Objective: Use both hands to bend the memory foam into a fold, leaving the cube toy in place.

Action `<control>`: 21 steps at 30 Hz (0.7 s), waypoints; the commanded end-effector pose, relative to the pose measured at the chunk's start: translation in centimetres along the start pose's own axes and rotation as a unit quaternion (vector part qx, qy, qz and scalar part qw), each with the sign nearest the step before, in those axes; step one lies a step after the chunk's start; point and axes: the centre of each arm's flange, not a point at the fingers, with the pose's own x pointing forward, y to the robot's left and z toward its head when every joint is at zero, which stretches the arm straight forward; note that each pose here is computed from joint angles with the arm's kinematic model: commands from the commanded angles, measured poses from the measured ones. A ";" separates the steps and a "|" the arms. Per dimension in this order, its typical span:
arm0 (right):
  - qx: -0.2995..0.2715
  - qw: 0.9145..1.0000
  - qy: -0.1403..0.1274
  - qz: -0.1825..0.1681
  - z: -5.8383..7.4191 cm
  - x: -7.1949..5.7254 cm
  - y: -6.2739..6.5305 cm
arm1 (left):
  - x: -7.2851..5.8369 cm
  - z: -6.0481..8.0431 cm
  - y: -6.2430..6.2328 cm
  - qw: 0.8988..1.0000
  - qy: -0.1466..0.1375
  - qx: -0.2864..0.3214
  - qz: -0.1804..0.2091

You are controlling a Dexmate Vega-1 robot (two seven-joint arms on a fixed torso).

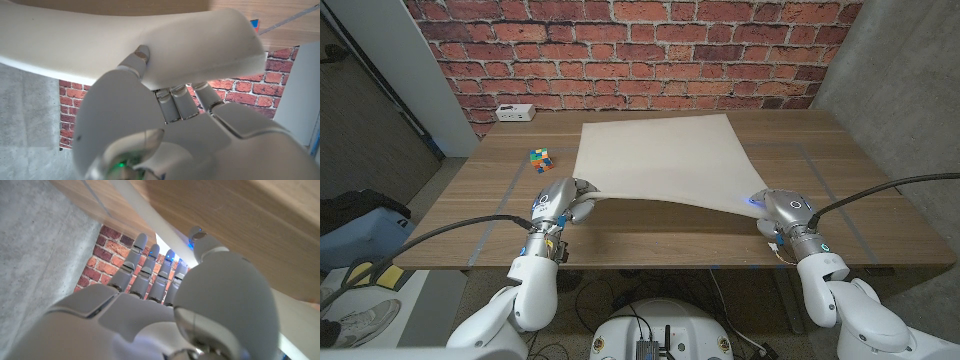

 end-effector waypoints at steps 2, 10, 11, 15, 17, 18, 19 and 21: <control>-0.014 0.997 -0.031 -0.065 1.3 -1.4 -0.2 | -0.8 0.3 0.5 0.998 -0.032 0.040 -0.042; -0.018 0.999 -0.019 -0.043 1.8 -3.2 -0.7 | -1.0 0.3 0.6 0.993 -0.050 0.058 -0.089; -0.018 0.999 -0.019 -0.040 1.9 -3.3 -0.7 | -1.0 0.3 0.5 0.992 -0.052 0.062 -0.095; -0.018 0.999 -0.012 -0.033 2.1 -4.1 -0.6 | -0.9 0.3 0.7 0.988 -0.063 0.073 -0.123; -0.014 0.999 -0.003 -0.033 1.9 -4.4 -0.6 | -0.9 0.3 0.7 0.985 -0.068 0.083 -0.138; -0.012 0.999 0.001 -0.034 1.7 -4.6 -0.7 | -1.0 0.4 0.8 0.983 -0.069 0.088 -0.145; -0.012 0.999 0.007 -0.036 1.5 -4.8 -0.7 | -1.0 0.3 0.7 0.982 -0.069 0.092 -0.151; -0.009 0.999 0.017 -0.036 1.2 -5.2 -0.7 | -1.0 0.4 0.8 0.979 -0.069 0.100 -0.166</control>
